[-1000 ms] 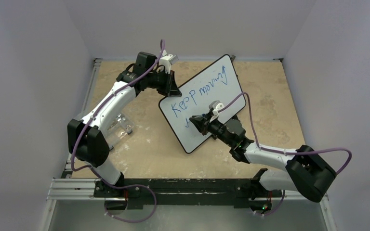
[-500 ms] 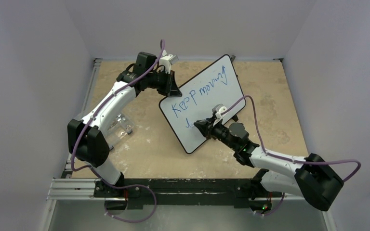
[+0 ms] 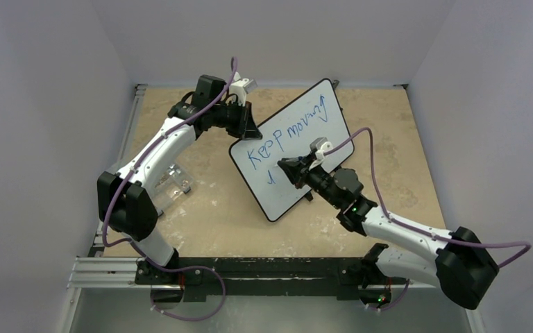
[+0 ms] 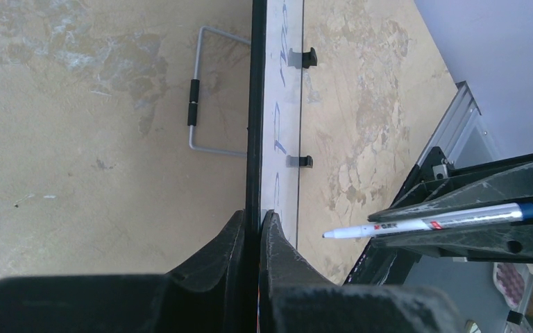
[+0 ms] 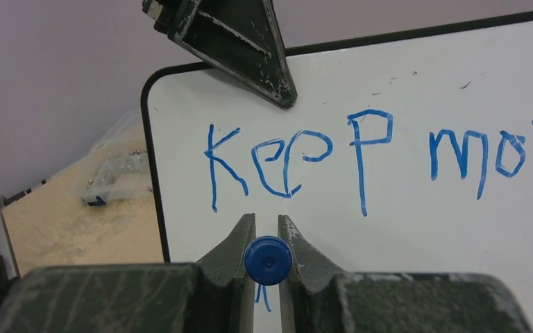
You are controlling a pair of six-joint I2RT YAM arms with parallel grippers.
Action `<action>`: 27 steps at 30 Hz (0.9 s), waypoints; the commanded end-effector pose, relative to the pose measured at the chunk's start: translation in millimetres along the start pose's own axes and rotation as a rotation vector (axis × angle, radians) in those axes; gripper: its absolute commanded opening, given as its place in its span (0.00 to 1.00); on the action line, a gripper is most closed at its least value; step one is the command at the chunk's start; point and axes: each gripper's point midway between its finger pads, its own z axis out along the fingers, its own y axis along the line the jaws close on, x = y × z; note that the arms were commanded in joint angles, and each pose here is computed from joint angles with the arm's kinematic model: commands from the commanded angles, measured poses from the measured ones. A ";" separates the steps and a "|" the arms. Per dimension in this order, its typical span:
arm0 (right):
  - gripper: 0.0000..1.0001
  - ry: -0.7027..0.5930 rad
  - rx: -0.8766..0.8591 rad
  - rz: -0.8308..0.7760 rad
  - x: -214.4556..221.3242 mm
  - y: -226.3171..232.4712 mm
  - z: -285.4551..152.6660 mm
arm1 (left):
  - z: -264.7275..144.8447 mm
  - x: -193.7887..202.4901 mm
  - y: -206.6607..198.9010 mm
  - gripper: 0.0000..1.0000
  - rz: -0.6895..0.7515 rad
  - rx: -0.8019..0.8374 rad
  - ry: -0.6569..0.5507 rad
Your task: Write a sentence on the whiteboard
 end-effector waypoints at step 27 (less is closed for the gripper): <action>0.00 0.089 0.070 0.024 44.0 -17.4 18.8 | -7.8 1.6 39.8 0.00 0.041 -0.205 0.001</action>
